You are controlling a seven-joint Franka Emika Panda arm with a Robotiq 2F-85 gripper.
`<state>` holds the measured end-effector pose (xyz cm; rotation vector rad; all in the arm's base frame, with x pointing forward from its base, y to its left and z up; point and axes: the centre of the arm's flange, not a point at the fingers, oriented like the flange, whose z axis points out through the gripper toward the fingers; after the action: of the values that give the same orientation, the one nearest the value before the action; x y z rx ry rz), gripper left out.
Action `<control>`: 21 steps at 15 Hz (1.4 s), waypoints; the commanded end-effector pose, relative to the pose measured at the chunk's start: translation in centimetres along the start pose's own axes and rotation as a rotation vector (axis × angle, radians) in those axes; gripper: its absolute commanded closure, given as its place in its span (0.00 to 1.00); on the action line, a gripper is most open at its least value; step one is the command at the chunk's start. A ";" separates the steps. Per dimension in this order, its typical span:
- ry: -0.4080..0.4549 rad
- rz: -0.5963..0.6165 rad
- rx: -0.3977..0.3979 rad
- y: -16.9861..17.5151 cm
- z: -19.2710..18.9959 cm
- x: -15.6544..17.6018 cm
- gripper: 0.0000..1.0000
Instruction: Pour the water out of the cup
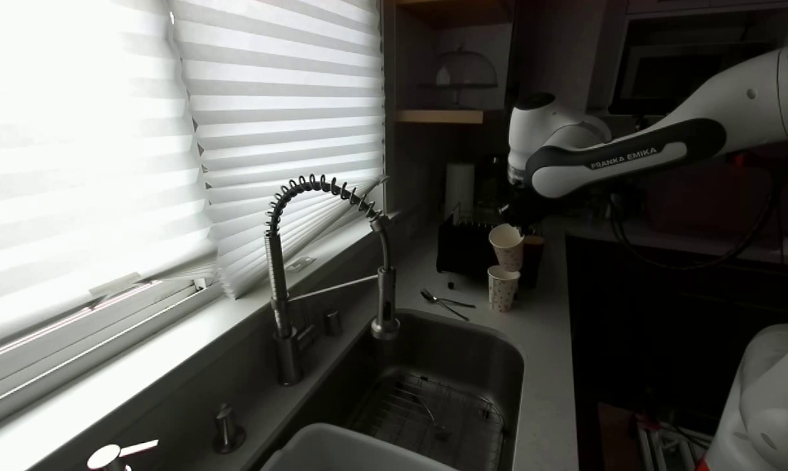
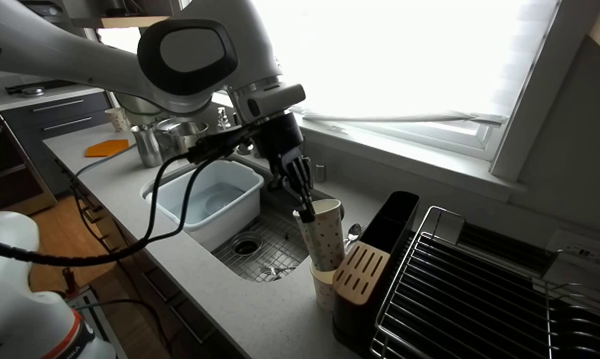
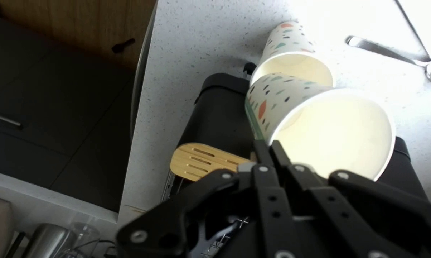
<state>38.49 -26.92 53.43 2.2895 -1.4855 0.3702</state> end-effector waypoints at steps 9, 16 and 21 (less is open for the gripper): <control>-0.093 0.079 0.024 -0.4 4.2 -1.4 0.99; -0.115 0.154 0.002 0.4 6.3 -1.0 0.70; -0.107 0.179 0.010 1.2 5.4 0.0 0.41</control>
<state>37.71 -29.36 48.31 2.2257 -1.7017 0.2783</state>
